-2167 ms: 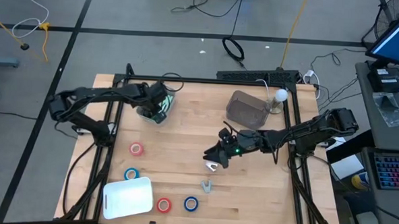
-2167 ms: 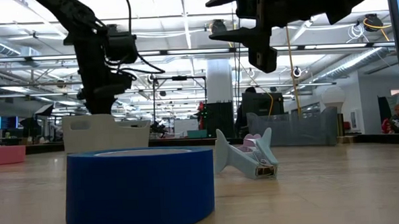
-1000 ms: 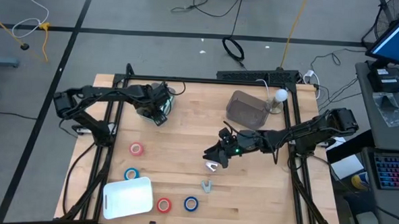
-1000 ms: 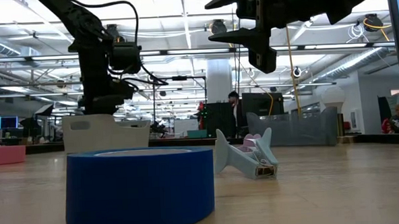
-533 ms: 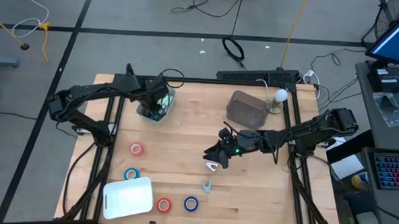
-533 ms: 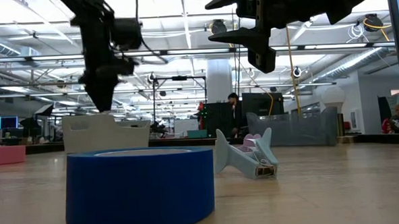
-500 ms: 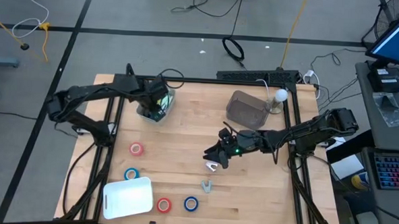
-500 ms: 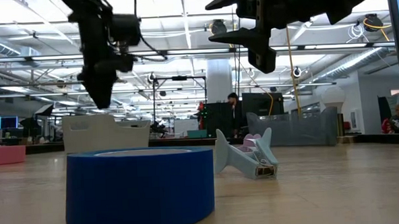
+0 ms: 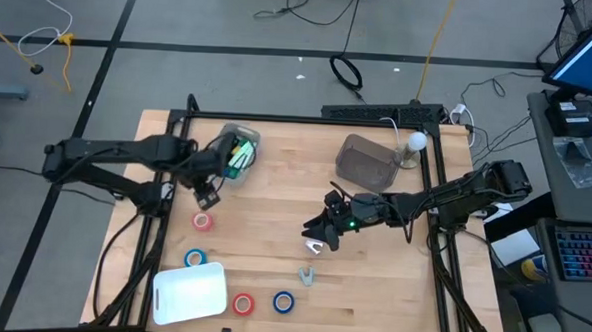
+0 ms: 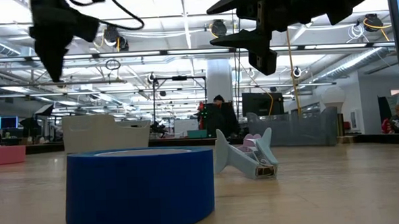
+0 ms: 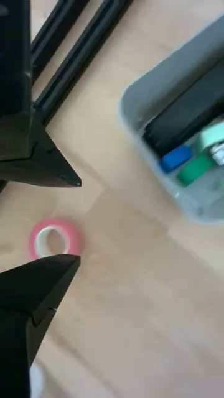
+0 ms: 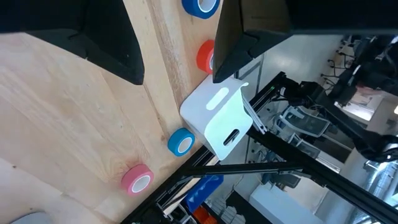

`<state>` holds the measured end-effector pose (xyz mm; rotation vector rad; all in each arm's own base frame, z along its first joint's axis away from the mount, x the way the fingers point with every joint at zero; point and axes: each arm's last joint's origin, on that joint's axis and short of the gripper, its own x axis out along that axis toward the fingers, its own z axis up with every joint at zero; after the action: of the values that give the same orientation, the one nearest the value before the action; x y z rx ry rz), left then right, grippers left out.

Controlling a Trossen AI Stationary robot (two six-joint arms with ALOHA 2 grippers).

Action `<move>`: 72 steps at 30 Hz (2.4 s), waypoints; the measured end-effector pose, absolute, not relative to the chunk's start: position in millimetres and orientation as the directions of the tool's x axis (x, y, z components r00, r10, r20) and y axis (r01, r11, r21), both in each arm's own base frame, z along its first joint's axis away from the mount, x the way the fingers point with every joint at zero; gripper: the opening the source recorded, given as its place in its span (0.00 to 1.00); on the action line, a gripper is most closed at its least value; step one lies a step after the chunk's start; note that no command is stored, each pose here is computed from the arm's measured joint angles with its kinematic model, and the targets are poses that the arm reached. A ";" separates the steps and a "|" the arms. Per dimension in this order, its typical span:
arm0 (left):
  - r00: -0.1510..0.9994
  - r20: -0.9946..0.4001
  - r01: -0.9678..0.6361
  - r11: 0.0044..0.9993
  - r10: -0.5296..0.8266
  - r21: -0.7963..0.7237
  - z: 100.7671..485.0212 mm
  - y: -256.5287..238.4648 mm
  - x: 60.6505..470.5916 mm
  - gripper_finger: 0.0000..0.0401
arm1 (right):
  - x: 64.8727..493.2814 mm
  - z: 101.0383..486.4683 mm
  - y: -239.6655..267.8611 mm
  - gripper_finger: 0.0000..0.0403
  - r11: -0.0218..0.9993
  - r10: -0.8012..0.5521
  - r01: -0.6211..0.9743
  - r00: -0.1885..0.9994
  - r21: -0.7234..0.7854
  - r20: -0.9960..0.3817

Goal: Pick and place Stapler, Stapler remover, tape
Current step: Put the pink tape into the black bin

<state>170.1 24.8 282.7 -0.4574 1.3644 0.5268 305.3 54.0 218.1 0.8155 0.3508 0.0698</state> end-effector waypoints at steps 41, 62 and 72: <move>0.044 -0.999 -0.402 0.915 0.011 -0.008 160.3 -51.4 135.1 0.46 | 305.4 218.4 54.0 0.46 0.700 0.192 0.066 0.941 0.711 -0.277; 0.119 -0.993 -0.399 0.915 -0.016 -0.063 157.4 -53.7 141.5 0.46 | 305.5 218.9 53.9 0.46 0.682 0.192 0.072 0.943 0.728 -0.272; 0.140 -0.990 -0.408 0.909 -0.025 -0.080 142.5 -52.3 137.9 0.46 | 305.6 219.2 54.0 0.46 0.681 0.192 0.069 0.944 0.729 -0.269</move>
<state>137.9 -52.3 142.5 -0.3701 1.4118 0.2864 305.6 54.0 219.2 0.8229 0.3395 0.0702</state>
